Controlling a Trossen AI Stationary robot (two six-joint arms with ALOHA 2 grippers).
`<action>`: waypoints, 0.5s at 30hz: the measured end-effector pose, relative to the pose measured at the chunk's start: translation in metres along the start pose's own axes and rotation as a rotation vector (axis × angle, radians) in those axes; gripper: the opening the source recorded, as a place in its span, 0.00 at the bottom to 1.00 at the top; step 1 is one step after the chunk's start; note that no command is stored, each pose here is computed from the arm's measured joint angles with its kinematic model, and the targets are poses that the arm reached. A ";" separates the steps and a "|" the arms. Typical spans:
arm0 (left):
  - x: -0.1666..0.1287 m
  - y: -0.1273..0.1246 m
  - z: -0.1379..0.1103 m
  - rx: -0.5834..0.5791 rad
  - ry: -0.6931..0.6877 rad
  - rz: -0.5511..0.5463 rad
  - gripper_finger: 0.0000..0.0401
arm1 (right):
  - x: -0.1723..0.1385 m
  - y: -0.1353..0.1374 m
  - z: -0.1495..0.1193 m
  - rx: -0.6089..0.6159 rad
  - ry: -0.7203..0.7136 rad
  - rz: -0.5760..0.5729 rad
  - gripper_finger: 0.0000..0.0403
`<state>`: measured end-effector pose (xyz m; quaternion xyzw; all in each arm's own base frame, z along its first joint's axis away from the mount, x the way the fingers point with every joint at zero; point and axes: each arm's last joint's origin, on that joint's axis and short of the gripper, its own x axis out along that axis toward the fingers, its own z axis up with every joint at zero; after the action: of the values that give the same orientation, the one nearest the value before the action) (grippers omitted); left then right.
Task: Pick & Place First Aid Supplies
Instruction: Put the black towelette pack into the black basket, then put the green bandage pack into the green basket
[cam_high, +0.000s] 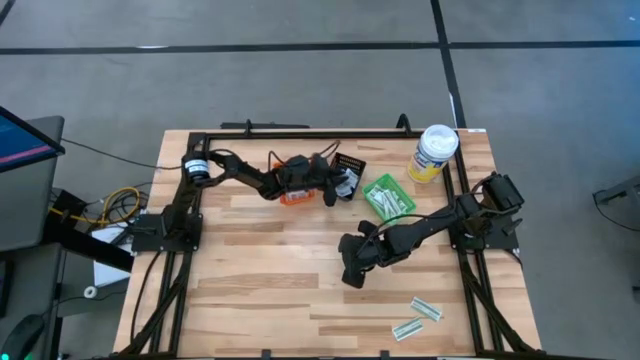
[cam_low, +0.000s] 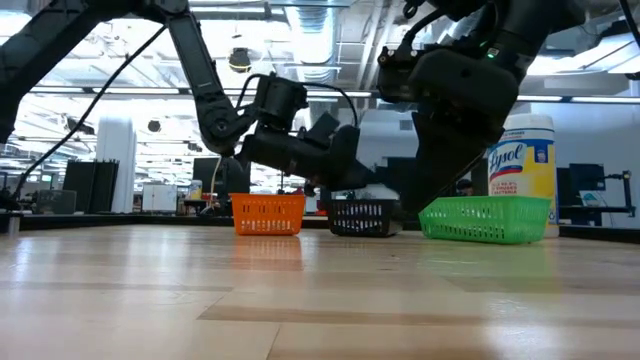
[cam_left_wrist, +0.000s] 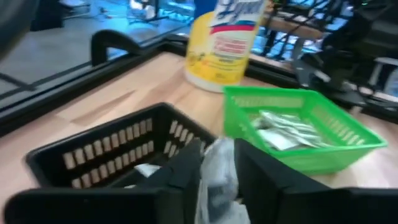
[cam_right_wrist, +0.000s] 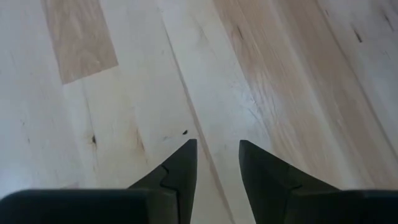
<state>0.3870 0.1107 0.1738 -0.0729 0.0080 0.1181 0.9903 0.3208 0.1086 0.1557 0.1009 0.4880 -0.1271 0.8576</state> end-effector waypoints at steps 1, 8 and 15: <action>0.000 0.001 0.001 -0.001 0.002 0.010 0.26 | 0.000 0.000 0.000 0.000 0.000 0.000 0.28; -0.011 -0.006 0.036 0.036 -0.081 0.011 0.32 | -0.001 0.004 -0.003 -0.014 0.000 0.008 0.28; -0.036 -0.047 0.064 0.030 0.086 -0.189 0.29 | -0.005 0.015 -0.010 -0.047 0.000 0.028 0.28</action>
<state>0.3626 0.0667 0.2450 -0.0635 0.0453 0.0206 0.9967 0.3146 0.1261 0.1558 0.0876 0.4892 -0.1034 0.8616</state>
